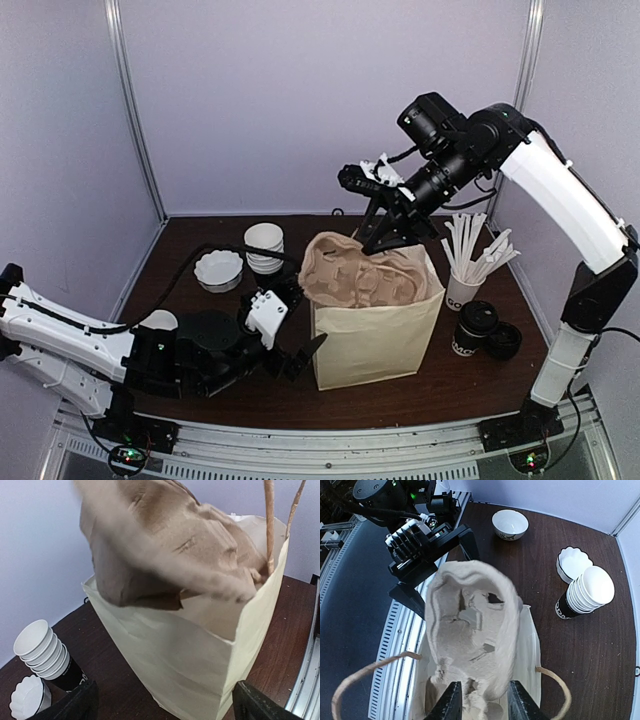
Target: Pack the takeout coffee
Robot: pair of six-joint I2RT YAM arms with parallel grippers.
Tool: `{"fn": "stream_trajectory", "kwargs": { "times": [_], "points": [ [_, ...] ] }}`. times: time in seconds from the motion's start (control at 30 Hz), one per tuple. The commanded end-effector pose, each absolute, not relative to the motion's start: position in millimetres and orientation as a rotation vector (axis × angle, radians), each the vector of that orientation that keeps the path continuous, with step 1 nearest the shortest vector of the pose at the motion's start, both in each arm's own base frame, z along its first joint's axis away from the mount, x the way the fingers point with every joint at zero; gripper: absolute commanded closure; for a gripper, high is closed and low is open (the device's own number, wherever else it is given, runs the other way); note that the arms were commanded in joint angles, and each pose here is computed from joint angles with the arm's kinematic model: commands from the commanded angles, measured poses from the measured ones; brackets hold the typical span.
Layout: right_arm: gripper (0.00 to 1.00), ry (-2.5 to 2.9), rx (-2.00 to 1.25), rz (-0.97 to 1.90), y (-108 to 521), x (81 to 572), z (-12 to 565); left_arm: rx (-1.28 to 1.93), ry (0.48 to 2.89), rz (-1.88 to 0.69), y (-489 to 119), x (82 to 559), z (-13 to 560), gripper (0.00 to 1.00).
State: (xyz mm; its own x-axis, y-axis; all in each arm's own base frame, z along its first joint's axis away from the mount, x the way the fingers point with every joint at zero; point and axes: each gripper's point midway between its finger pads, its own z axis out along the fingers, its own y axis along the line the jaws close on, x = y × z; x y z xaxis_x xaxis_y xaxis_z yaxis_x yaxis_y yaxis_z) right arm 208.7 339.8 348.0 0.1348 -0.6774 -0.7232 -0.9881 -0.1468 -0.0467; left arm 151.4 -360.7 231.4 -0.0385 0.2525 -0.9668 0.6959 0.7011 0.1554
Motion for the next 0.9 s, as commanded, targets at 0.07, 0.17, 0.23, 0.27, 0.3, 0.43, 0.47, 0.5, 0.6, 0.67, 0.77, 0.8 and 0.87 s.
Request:
{"fn": "stream_trajectory", "kwargs": {
  "times": [0.07, 0.17, 0.23, 0.27, 0.3, 0.43, 0.47, 0.5, 0.6, 0.67, 0.77, 0.8, 0.87],
  "points": [
    [0.66, 1.602, -1.904, 0.768, 336, 203, 345, 0.761, 1.598, -0.484, -370, 154, 243, 0.03],
    [0.66, 1.632, -1.924, 0.757, 336, 206, 332, 0.757, 1.605, -0.483, -369, 155, 241, 0.03],
    [0.66, 1.644, -1.930, 0.757, 335, 206, 328, 0.747, 1.615, -0.480, -367, 156, 239, 0.03],
    [0.66, 1.647, -1.930, 0.758, 335, 206, 326, 0.743, 1.617, -0.480, -366, 157, 239, 0.03],
    [0.66, 1.645, -1.928, 0.758, 335, 206, 326, 0.741, 1.620, -0.480, -365, 157, 238, 0.03],
    [0.63, 1.637, -1.910, 0.755, 332, 203, 331, 0.733, 1.608, -0.478, -359, 157, 247, 0.03],
    [0.62, 1.631, -1.900, 0.749, 331, 203, 335, 0.739, 1.599, -0.475, -356, 156, 252, 0.03],
    [0.61, 1.633, -1.887, 0.742, 330, 203, 337, 0.740, 1.583, -0.483, -351, 155, 264, 0.03],
    [0.51, 1.640, -1.845, 0.698, 324, 204, 341, 0.777, 1.527, -0.462, -339, 152, 293, 0.04],
    [0.45, 1.634, -1.837, 0.675, 318, 201, 341, 0.794, 1.517, -0.436, -332, 154, 311, 0.03],
    [0.37, 1.647, -1.843, 0.630, 309, 196, 336, 0.833, 1.555, -0.418, -325, 167, 338, 0.03],
    [0.36, 1.651, -1.859, 0.622, 307, 193, 333, 0.844, 1.585, -0.412, -324, 174, 346, 0.03],
    [0.36, 1.648, -1.896, 0.612, 303, 180, 328, 0.890, 1.649, -0.433, -327, 191, 356, 0.02]
  ]
}}
